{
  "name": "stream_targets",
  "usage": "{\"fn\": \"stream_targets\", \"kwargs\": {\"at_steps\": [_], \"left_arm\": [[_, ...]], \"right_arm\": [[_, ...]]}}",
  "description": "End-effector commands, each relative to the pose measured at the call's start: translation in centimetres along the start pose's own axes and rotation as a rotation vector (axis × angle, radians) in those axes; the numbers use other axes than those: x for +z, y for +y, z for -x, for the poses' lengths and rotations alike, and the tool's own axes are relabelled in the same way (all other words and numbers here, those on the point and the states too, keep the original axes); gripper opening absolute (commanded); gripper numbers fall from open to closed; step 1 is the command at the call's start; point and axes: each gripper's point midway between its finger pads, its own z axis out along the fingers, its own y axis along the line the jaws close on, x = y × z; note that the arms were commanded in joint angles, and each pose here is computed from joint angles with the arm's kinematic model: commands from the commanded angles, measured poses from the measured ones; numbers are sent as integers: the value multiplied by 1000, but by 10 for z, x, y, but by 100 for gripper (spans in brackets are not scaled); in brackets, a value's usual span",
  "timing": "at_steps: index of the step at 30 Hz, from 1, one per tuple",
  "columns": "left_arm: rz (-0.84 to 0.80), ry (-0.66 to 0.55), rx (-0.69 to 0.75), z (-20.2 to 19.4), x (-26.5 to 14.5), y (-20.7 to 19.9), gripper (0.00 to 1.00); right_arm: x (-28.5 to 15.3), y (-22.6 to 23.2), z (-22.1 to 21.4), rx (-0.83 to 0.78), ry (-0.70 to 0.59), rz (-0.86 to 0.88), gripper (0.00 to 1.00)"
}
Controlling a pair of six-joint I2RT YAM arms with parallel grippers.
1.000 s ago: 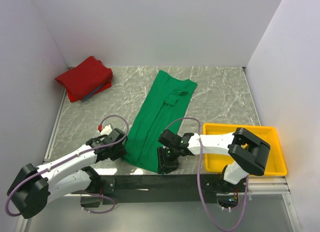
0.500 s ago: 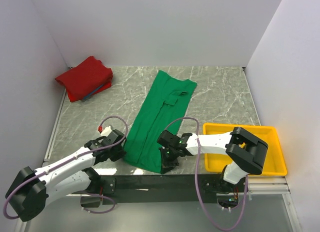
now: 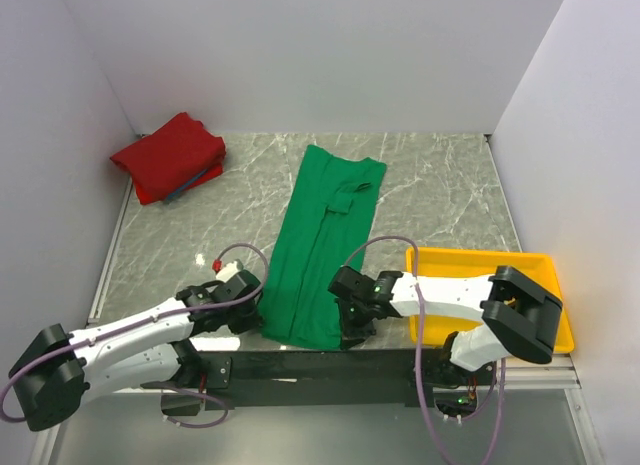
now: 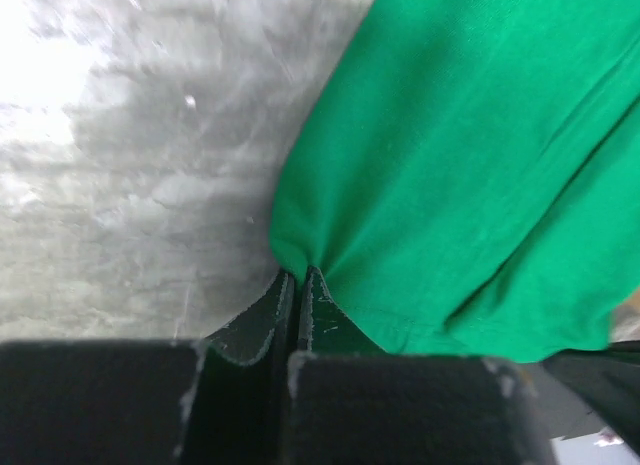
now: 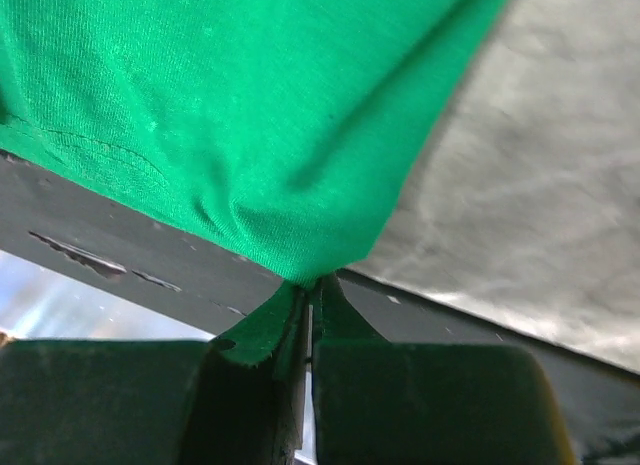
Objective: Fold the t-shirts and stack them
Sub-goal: Fold the tshirt
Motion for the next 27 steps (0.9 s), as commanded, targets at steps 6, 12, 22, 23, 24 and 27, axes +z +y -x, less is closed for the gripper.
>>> {"fn": "stream_targets", "kwargs": {"at_steps": [6,12,22,23,24,27], "left_arm": [[-42,62,29,-20,-4,-22,1],[-74,8,33,-5,-14,-43,1],[-95,-64,59,26,-22,-71,1],[-102,-69,59,29,-22,-73,1],[-110,-69,47,35,-20,-76,1],[-135,-79,84,46,-15,-88,1]], "right_arm": [[-17,-16,-1,20,-55,-55,0],[-30,-6,15,15,-113,-67,0],[-50,7,54,40,-215,-76,0],[-51,5,59,48,-222,-78,0],[-53,7,64,50,-229,-74,0],[-58,5,79,66,-248,-76,0]]}}
